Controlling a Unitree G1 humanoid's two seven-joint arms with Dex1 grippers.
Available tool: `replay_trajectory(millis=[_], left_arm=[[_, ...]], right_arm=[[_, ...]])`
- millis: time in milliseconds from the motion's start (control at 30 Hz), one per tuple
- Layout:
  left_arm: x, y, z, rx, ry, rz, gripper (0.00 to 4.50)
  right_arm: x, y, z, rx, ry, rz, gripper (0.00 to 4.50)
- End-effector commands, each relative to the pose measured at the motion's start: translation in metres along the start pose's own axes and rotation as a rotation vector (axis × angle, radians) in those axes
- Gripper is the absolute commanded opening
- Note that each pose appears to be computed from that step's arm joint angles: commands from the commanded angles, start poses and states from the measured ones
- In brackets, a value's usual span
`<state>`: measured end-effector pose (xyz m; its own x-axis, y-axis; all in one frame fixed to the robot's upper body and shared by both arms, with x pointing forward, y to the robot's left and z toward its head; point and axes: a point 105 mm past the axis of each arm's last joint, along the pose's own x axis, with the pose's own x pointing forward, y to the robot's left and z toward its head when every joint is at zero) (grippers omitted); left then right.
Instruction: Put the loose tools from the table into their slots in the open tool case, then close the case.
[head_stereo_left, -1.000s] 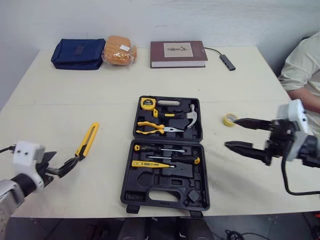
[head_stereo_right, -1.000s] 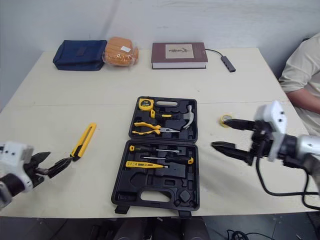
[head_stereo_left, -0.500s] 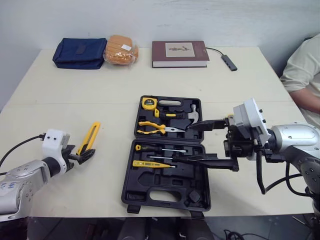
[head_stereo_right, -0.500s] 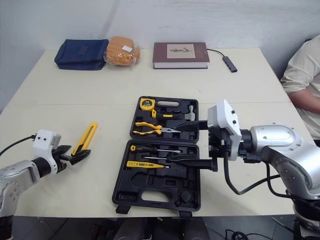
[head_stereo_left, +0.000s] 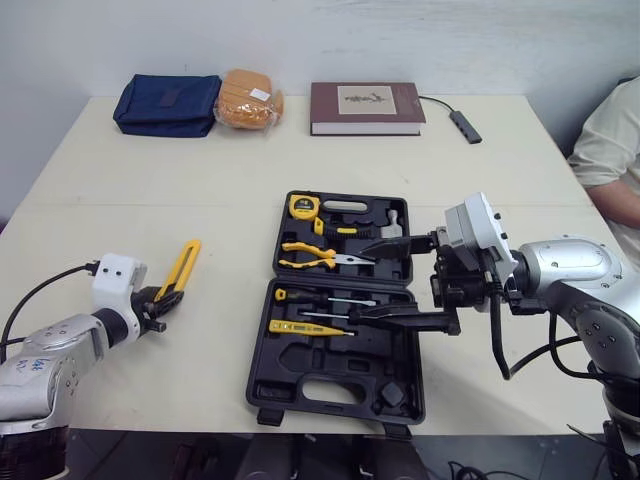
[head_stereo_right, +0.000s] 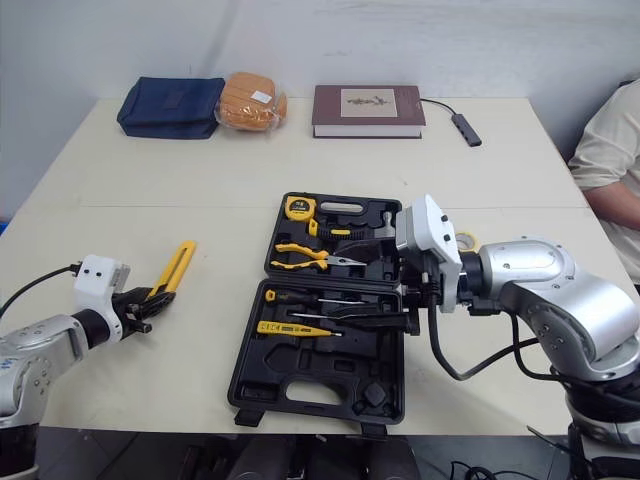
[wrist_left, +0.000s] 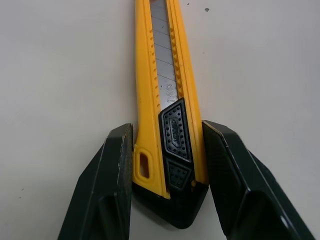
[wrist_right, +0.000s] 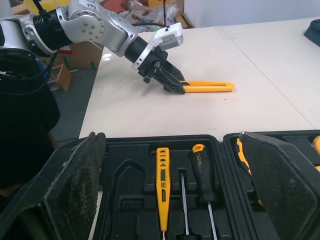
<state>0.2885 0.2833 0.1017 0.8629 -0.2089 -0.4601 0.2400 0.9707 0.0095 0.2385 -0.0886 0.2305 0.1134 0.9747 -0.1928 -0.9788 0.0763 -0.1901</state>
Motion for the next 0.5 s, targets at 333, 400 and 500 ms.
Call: replay_trajectory(millis=[333,400,500], left_arm=[[-0.038,-0.110,0.062,0.472,-0.095,-0.639,1.35],[-0.046,-0.134,0.059,0.533,-0.067,-0.780,1.35],[-0.050,-0.157,0.056,0.616,-0.021,-0.911,1.35]], right_arm=[[-0.018,0.017,-0.009,0.019,0.093,0.009,4.50],[-0.022,0.022,-0.015,0.042,0.120,0.011,4.50],[-0.027,0.032,-0.021,0.081,0.151,0.021,4.50]])
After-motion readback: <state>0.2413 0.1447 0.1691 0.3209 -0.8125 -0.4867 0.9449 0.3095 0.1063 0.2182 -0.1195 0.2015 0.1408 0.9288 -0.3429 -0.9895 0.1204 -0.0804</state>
